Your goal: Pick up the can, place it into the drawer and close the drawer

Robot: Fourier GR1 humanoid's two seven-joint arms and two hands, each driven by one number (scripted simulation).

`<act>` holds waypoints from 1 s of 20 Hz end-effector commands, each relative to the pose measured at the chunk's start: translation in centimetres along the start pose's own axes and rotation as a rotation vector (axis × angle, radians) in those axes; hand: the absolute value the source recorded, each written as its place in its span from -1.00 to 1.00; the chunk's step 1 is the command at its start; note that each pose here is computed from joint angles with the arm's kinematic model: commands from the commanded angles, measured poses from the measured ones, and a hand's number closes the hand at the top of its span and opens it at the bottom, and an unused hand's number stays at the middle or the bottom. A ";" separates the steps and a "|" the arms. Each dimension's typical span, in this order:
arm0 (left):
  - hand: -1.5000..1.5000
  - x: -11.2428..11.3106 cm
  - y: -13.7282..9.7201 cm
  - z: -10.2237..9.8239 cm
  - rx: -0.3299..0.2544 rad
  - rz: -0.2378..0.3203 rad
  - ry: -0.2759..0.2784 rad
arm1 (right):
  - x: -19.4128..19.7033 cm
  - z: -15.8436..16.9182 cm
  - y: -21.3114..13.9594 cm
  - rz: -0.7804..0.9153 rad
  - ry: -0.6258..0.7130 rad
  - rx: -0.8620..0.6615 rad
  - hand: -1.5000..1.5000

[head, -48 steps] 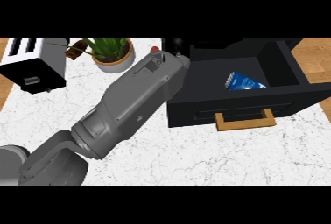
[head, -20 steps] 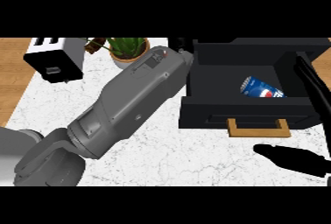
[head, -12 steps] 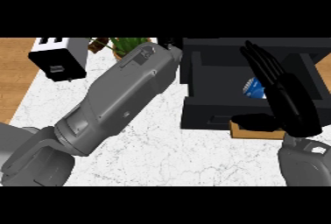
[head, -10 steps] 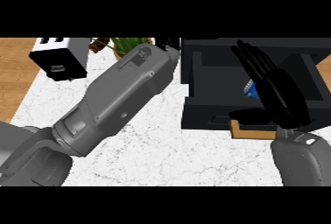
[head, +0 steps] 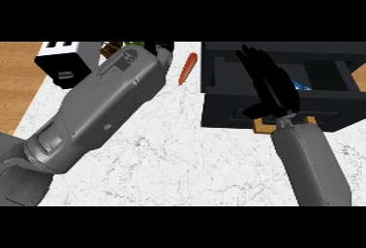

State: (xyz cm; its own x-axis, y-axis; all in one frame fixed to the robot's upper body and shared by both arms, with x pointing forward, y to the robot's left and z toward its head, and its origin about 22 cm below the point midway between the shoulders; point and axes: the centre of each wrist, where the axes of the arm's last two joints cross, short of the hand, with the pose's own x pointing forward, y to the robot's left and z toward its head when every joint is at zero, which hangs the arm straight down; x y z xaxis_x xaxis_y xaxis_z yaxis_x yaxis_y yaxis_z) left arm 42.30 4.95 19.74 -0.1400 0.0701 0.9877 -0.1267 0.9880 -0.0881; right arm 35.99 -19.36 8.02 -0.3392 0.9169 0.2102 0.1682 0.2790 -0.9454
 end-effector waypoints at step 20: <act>-1.00 2.1 6.0 0.5 0.012 -0.009 -0.017 | -4.0 -5.4 4.9 0.175 0.098 -0.151 -1.00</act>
State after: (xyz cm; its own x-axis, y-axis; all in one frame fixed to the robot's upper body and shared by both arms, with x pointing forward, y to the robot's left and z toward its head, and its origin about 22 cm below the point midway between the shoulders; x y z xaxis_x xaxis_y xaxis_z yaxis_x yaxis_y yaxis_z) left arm 40.94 10.31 21.58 -0.1488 0.0693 0.9864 -0.1353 0.9867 -0.0897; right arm 43.05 -20.04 5.24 -0.2318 0.9715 0.0498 0.3502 0.1312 -0.9274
